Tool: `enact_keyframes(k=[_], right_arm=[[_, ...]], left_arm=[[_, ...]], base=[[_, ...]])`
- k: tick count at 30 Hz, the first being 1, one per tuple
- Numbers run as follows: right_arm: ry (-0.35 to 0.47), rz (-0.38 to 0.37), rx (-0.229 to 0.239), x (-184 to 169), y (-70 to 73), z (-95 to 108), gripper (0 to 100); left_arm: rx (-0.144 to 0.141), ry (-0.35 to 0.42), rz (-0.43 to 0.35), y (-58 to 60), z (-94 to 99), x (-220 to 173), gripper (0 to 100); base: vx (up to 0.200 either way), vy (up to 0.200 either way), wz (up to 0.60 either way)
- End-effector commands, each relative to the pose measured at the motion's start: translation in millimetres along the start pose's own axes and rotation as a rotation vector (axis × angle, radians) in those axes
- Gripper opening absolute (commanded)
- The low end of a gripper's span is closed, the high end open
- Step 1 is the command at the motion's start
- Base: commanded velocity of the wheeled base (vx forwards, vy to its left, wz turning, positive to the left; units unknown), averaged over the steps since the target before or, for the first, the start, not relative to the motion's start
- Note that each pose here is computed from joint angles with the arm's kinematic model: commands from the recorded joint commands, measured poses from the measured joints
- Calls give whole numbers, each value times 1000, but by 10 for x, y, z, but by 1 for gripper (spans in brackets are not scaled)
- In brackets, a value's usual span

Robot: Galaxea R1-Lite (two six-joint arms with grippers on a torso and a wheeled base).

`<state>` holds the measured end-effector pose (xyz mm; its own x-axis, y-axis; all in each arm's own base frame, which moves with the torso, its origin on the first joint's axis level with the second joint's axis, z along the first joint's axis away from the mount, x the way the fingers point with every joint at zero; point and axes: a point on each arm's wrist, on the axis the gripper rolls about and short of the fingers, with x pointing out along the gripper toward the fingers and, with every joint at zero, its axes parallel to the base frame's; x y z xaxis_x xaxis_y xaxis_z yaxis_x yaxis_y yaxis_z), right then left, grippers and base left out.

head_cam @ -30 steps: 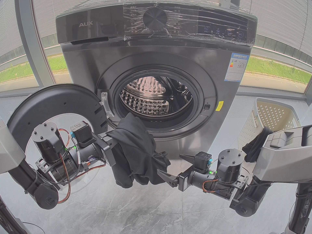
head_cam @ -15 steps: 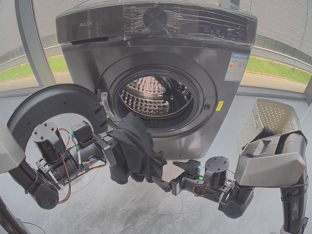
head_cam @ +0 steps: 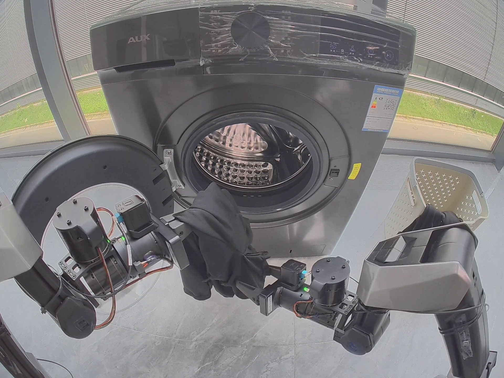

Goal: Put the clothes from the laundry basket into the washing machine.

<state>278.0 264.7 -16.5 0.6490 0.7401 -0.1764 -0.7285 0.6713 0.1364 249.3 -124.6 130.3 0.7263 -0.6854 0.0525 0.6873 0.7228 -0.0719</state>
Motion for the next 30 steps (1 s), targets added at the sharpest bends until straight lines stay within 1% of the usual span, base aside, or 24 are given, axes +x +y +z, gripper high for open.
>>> enact_keyframes(k=[1, 3, 7, 10, 12, 13, 14, 15, 16, 18, 21, 23, 28, 29, 30], right_arm=[[2, 14, 1, 3, 51, -5, 0], [-6, 24, 2, -20, 99, 42, 0], [-32, 55, 1, -187, 241, 253, 0], [-42, 63, 5, -307, 299, 362, 0], [-58, 68, 18, -450, 351, 487, 0], [-58, 68, 18, -450, 351, 487, 0], [-77, 78, 28, -560, 390, 597, 0], [-95, 81, 37, -626, 402, 677, 0], [-106, 83, 41, -652, 407, 715, 0], [-130, 89, 67, -708, 421, 804, 0], [-158, 96, 90, -736, 433, 888, 0], [-178, 102, 95, -750, 446, 946, 0], [-192, 103, 100, -747, 450, 978, 0], [-198, 105, 101, -739, 451, 991, 0], [-204, 106, 101, -731, 453, 1004, 0]], left_arm=[[-3, 16, 3, 14, -49, 19, 0], [-4, 33, 4, 25, -101, 38, 0], [-17, 74, 26, 94, -228, 67, 0], [-21, 88, 36, 131, -270, 70, 0], [-23, 93, 40, 143, -287, 73, 0], [-23, 93, 40, 143, -287, 73, 0], [-24, 95, 40, 142, -290, 70, 0], [-25, 99, 41, 143, -302, 70, 0], [-26, 102, 41, 143, -309, 68, 0], [-22, 115, 44, 149, -341, 61, 0], [-25, 128, 47, 158, -373, 53, 0], [-29, 145, 50, 165, -419, 49, 0], [-41, 177, 49, 185, -506, 47, 0], [-45, 181, 50, 188, -515, 40, 100], [-46, 184, 51, 194, -523, 41, 100]], base=[[0, 0, 0], [0, 0, 0], [0, 0, 0], [0, 0, 0], [0, 0, 0], [0, 0, 0], [0, 0, 0], [0, 0, 0], [0, 0, 0], [0, 0, 0], [0, 0, 0], [0, 0, 0], [0, 0, 0], [0, 0, 0], [0, 0, 0]])
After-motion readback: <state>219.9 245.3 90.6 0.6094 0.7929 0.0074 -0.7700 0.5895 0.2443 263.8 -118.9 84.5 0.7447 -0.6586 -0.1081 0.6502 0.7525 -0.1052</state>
